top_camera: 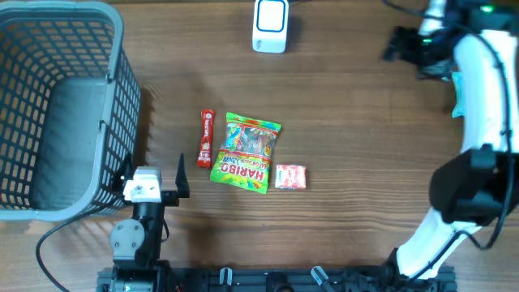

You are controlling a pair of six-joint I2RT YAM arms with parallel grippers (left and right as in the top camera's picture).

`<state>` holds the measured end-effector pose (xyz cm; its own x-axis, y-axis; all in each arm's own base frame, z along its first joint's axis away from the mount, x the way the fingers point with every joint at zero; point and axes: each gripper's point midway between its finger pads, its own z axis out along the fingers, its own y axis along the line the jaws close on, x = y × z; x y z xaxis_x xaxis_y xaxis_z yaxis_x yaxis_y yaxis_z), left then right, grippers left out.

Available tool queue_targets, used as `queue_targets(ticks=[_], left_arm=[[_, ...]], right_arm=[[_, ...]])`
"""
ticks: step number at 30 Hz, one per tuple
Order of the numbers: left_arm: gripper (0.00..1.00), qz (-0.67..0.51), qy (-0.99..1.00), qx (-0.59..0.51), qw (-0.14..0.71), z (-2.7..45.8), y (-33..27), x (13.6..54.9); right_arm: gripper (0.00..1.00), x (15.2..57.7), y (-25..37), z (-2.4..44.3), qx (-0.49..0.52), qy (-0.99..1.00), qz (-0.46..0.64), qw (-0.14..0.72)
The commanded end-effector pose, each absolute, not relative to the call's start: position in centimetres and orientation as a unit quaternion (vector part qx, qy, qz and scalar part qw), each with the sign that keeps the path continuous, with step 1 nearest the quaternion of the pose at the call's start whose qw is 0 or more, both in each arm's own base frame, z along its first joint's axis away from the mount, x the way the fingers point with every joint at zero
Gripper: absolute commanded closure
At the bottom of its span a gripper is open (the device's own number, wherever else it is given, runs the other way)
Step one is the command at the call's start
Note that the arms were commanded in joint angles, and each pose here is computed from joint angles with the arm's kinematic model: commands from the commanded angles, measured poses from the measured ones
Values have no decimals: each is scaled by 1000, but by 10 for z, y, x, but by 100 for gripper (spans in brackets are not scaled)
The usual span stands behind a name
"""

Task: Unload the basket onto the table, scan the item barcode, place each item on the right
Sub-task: 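Carry the wipes pack right and drop it near the jar, then grasp the red-white packet with the right gripper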

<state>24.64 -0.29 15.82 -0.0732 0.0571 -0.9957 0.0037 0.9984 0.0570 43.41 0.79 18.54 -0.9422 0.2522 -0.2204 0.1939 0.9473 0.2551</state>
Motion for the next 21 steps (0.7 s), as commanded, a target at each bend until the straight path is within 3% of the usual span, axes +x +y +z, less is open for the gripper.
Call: queue_targets(ticks=[1,4,9,15,21], left_arm=[[0,18,731,18,682,158,-3,246],[0,18,731,18,682,158,-3,246],[0,18,731,18,682,158,-3,246],[0,18,731,18,682,158,-3,246],[0,18,731,18,682,158,-3,246]], right_arm=[[0,377,100,178,54,981,185,-2],[0,320,147,160,36,986,127,-98],[0,275,200,122,-18,995,11,-98],[0,265,218,46,-64,997,-28,-45],[0,264,216,15,-81,996,-21,-30]])
